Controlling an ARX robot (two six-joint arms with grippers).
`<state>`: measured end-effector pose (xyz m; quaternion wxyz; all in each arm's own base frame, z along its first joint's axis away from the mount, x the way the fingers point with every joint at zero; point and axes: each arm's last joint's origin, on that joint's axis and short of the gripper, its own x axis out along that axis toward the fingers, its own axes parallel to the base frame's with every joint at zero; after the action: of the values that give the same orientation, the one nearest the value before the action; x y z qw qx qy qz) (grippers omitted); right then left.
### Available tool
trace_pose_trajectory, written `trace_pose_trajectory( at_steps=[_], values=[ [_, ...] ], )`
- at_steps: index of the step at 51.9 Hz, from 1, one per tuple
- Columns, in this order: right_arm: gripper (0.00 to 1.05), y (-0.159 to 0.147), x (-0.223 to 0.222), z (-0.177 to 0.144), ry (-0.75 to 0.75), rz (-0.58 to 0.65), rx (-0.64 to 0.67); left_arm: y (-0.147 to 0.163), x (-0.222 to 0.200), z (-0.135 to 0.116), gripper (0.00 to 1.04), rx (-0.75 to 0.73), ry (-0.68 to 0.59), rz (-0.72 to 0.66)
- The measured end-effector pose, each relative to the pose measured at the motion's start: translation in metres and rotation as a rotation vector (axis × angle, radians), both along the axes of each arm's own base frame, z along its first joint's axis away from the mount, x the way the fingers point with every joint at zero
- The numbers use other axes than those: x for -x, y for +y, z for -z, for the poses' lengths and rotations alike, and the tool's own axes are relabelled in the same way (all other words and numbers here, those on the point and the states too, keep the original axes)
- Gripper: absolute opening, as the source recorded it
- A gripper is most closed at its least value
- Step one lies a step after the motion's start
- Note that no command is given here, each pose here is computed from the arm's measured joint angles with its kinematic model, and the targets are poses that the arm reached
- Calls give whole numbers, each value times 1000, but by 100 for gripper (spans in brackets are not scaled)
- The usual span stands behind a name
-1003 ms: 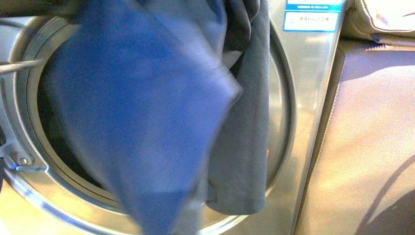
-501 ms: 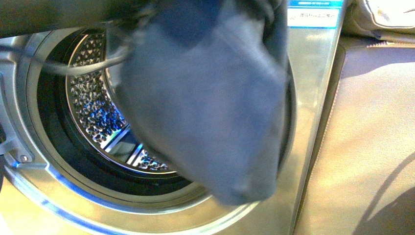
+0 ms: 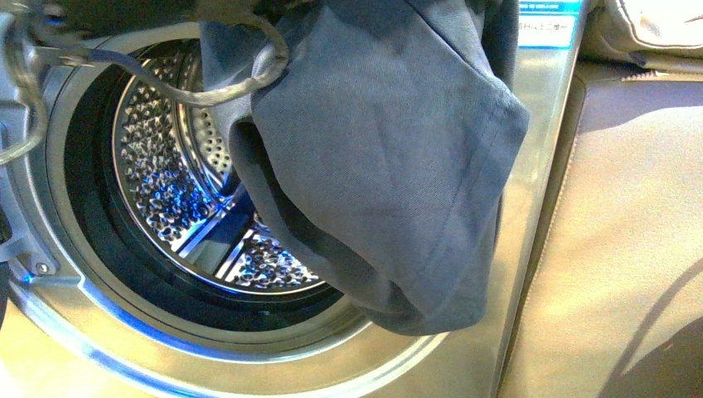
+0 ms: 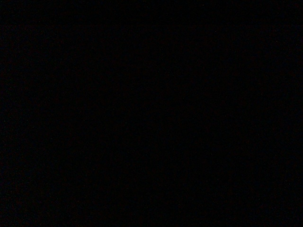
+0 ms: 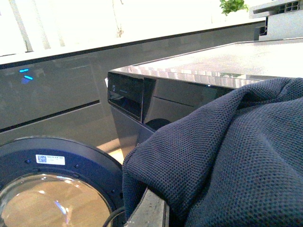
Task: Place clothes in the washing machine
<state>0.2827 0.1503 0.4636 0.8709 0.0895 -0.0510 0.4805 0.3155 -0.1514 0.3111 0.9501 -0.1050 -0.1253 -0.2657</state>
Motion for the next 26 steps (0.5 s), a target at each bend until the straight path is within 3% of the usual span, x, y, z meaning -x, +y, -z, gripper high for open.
trace_pose_trajectory(
  at_steps=[18,23,26],
  values=[
    [3,0,0,0,0,-1,0,10,22,-7,11,12,-11,-8],
    [4,0,1,0,-4,-6,0,19,39,-9,7,10,-19,3],
    [17,0,1,-1,-4,-7,-1,27,51,-9,7,1,-24,11]
  ],
)
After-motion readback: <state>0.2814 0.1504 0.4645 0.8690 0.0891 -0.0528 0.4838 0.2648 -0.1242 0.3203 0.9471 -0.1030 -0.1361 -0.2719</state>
